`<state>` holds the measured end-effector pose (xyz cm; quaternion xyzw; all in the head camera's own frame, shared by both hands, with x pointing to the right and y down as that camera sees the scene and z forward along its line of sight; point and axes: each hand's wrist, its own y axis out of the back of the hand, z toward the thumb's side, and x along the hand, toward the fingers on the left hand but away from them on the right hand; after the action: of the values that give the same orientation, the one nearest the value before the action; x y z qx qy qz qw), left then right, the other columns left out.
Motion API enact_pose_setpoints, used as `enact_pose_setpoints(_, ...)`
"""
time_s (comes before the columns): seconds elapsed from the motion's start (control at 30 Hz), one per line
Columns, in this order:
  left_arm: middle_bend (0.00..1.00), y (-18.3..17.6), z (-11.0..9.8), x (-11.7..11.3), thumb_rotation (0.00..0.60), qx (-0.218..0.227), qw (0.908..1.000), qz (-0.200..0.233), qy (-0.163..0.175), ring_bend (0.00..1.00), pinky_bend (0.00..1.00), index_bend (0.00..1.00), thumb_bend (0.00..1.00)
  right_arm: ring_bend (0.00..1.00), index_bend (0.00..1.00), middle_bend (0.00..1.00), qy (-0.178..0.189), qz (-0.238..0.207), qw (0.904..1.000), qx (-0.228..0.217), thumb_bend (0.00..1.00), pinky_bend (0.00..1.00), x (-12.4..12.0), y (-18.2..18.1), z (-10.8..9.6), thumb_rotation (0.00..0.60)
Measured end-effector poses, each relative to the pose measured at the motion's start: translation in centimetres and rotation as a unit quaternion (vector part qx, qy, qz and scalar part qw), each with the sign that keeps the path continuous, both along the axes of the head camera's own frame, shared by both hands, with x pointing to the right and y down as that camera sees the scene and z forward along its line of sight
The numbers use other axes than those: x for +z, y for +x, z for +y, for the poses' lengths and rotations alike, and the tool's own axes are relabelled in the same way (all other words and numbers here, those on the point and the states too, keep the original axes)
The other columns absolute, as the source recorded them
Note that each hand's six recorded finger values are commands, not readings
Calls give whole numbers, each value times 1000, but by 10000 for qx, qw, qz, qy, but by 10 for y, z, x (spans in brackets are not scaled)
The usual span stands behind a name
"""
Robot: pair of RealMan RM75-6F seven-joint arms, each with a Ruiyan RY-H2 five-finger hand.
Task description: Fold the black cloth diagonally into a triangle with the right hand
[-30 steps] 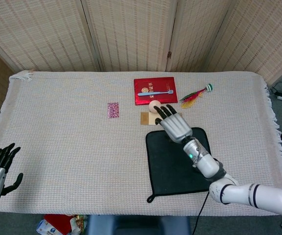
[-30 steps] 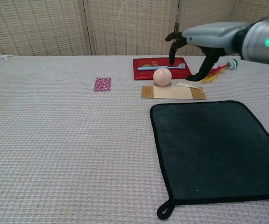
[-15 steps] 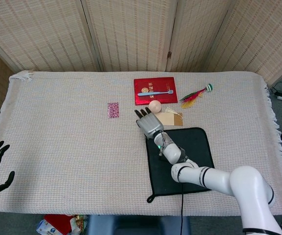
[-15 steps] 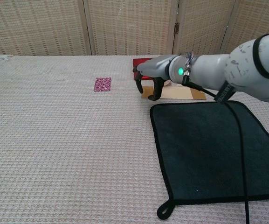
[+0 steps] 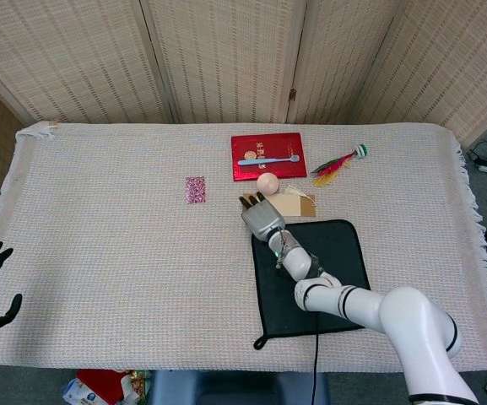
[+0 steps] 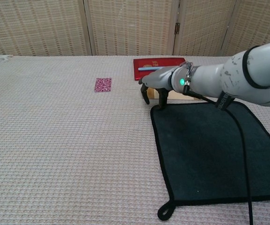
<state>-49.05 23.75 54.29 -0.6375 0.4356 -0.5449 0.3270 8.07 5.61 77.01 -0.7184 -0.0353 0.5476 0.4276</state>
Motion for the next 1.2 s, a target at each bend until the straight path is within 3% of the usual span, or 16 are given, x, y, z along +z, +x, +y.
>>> enact_pose_setpoints(0.2,11,-1,-2,1,600,-41,10000,-18,12,0,0,83,503,0,430,1,-79,119,9999,-28,462,0,5,5,3,600)
enact_pose_setpoints(0.57,11,-1,-2,3,600,-36,10000,-7,7,0,0,66,503,34,666,113,10,33,9999,-104,473,0,3,7,4,600)
enact_pose_setpoints(0.93,12,1,-3,6,600,-6,10000,-37,-19,0,0,61,503,55,696,140,73,-134,9999,-40,484,0,-7,20,4,600)
enact_pose_setpoints(1.2,11,4,-2,6,600,39,10000,-58,8,0,0,61,503,60,705,148,232,-496,9984,-167,484,0,-38,59,25,600)
